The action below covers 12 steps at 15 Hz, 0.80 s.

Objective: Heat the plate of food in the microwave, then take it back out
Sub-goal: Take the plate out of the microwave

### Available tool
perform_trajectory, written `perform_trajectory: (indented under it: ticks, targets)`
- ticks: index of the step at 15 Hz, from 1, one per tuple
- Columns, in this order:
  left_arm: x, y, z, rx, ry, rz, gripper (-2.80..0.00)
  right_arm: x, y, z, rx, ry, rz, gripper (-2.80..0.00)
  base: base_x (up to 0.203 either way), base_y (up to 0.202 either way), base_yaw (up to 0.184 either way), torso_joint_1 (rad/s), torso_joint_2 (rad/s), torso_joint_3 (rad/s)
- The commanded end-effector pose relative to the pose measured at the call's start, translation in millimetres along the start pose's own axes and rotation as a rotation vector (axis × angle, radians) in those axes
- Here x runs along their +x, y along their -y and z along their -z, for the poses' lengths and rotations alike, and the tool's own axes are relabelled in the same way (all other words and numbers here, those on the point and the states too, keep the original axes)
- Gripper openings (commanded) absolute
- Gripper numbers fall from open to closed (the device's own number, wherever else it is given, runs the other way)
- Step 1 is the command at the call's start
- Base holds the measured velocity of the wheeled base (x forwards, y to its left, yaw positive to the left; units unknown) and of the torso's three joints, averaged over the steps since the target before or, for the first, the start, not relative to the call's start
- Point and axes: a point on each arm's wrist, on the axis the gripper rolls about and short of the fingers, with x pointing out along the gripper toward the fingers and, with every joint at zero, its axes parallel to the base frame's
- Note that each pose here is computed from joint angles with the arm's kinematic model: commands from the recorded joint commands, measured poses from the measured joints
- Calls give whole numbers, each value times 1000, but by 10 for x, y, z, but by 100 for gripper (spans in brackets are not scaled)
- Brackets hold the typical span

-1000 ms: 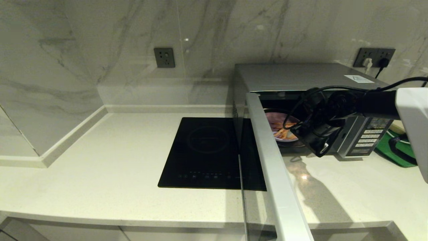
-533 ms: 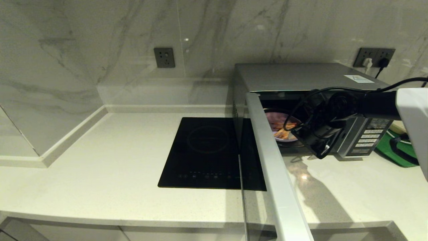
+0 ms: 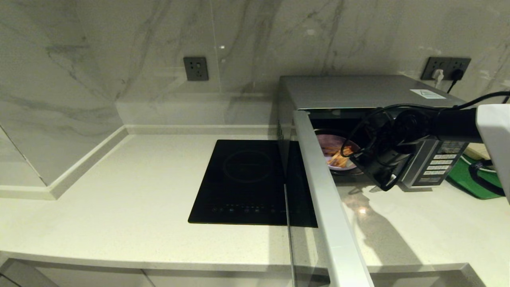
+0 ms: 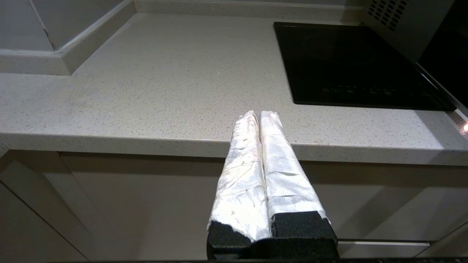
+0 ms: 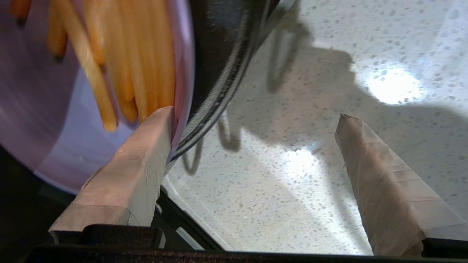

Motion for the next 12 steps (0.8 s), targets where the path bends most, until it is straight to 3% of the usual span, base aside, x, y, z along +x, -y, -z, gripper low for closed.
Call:
perform_trajectory:
  ticks: [1, 12]
  targets:
    - [0, 0, 1, -1, -1, 0, -280, -2, 37, 2, 7, -5, 15, 0, 0, 0, 0, 0, 0, 0]
    - [0, 0, 0, -1, 0, 0, -280, 52, 13, -1, 6, -5, 13, 0, 0, 0, 0, 0, 0, 0]
